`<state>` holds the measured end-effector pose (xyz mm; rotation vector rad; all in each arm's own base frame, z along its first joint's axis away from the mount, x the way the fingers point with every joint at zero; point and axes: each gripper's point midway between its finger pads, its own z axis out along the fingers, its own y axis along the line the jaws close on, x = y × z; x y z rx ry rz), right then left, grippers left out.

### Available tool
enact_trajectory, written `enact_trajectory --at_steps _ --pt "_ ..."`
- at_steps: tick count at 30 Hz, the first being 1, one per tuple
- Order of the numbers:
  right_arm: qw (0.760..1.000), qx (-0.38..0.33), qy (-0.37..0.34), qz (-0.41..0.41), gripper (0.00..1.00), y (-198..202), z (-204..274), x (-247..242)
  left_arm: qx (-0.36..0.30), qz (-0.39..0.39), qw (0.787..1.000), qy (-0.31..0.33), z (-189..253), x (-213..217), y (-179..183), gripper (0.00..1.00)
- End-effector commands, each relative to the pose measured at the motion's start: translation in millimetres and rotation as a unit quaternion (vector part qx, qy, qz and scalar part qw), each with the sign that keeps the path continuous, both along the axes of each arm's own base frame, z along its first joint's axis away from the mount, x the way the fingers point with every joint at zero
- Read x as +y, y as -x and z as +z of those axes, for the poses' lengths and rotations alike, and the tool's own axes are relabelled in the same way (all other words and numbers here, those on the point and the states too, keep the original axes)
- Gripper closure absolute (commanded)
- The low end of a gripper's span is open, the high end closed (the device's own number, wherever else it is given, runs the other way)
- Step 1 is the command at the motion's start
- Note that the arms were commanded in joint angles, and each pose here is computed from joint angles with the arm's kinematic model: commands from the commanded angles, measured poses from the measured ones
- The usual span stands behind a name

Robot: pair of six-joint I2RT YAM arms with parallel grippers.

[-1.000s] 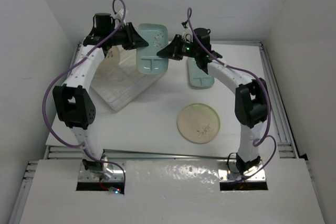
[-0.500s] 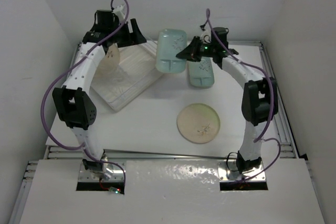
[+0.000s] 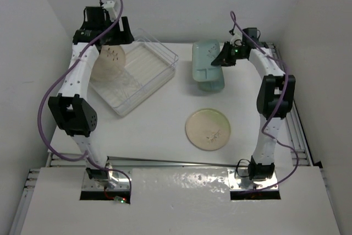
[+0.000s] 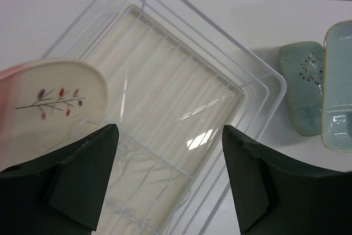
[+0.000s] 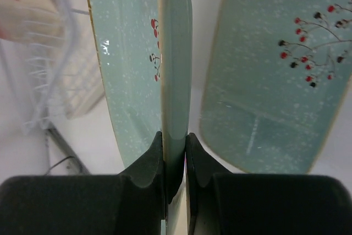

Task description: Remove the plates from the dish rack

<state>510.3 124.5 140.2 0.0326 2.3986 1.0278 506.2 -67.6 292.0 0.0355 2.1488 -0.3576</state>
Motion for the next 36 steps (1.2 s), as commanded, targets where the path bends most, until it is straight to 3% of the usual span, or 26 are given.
enact_trajectory --at_steps 1,8,19,28,30,31,32,36 --pt "0.998 -0.042 0.039 0.03 1.0 -9 4 -3 -0.046 0.009 0.999 -0.025 39 17 13 0.26" --pt "0.999 -0.016 0.038 0.017 1.0 -18 -33 -25 -0.04 0.009 0.999 -0.03 35 21 19 0.26" --pt "0.999 0.003 0.01 0.046 1.0 -24 -58 -21 -0.037 0.005 0.999 -0.031 32 20 21 0.26" --pt "0.997 0.022 0.052 0.048 1.0 -17 -77 -31 -0.036 0.006 0.999 -0.03 30 20 18 0.26" --pt "0.996 0.023 0.075 0.035 0.89 -18 -80 -38 -0.036 0.005 0.999 -0.03 30 20 18 0.26" --pt "0.996 0.025 0.08 0.032 0.75 -18 -81 -39 -0.035 0.005 0.999 -0.03 29 20 18 0.26" --pt "0.996 0.025 0.086 0.029 0.69 -19 -81 -41 -0.035 0.004 0.999 -0.03 29 19 18 0.26" --pt "0.993 0.02 0.114 0.025 0.51 -22 -80 -43 -0.036 0.001 0.999 -0.028 30 18 18 0.26"
